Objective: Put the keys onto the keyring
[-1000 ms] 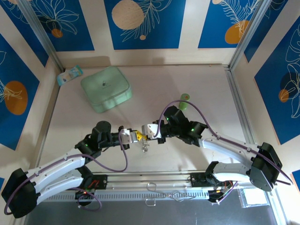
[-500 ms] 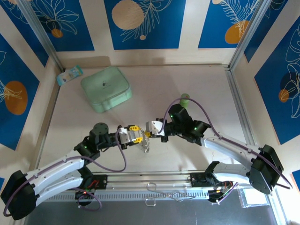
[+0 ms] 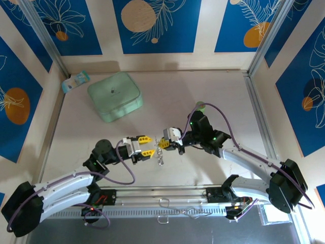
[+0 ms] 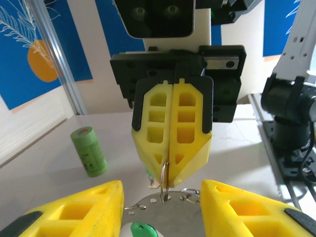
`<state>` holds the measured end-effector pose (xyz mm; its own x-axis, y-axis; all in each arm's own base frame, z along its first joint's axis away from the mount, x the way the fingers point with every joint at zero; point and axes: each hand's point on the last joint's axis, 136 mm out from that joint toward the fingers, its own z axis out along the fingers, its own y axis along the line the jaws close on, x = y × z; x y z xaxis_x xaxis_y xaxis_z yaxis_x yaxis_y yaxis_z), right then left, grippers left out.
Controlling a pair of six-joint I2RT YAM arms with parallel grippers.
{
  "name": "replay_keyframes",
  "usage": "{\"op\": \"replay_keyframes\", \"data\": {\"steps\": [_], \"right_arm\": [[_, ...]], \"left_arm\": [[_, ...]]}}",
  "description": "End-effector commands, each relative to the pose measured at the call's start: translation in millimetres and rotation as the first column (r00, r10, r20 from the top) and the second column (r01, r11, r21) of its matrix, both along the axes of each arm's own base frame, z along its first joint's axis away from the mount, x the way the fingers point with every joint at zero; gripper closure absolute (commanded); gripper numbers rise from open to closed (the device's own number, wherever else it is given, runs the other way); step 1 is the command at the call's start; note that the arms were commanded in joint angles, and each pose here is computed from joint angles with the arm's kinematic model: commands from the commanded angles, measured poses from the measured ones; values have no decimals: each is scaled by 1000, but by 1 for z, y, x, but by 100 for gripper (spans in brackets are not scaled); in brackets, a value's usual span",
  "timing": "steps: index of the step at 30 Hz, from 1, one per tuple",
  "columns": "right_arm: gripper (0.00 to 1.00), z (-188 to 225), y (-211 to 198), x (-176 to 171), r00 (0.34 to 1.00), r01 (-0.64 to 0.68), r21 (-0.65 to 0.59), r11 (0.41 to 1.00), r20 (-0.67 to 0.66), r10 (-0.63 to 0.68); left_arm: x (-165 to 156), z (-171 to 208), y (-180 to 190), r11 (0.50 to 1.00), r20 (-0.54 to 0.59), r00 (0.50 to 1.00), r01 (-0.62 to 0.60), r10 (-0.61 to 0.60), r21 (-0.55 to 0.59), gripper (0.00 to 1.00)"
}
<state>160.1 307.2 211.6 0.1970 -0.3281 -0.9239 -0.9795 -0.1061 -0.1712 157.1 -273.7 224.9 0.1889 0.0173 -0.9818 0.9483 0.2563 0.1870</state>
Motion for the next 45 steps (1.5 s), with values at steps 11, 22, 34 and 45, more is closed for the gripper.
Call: {"op": "replay_keyframes", "data": {"steps": [11, 22, 34, 45], "right_arm": [[100, 21, -3, -18, 997, -74, 86, 994, -9, 75], [100, 22, 3, -17, 997, -70, 89, 994, -6, 71], [100, 11, 6, -17, 997, -67, 53, 996, -21, 69], [75, -11, -4, 2, 998, 58, -58, 997, 22, -57]], "left_arm": [[-8, 12, -9, 993, -8, 995, 98, -98, -61, 74], [-11, 16, -13, 990, -2, 991, 131, -131, -61, 89], [-13, 23, -15, 984, 4, 988, 154, -155, -87, 90], [-3, 14, -14, 996, -11, 996, 89, -90, -8, 100]]}}
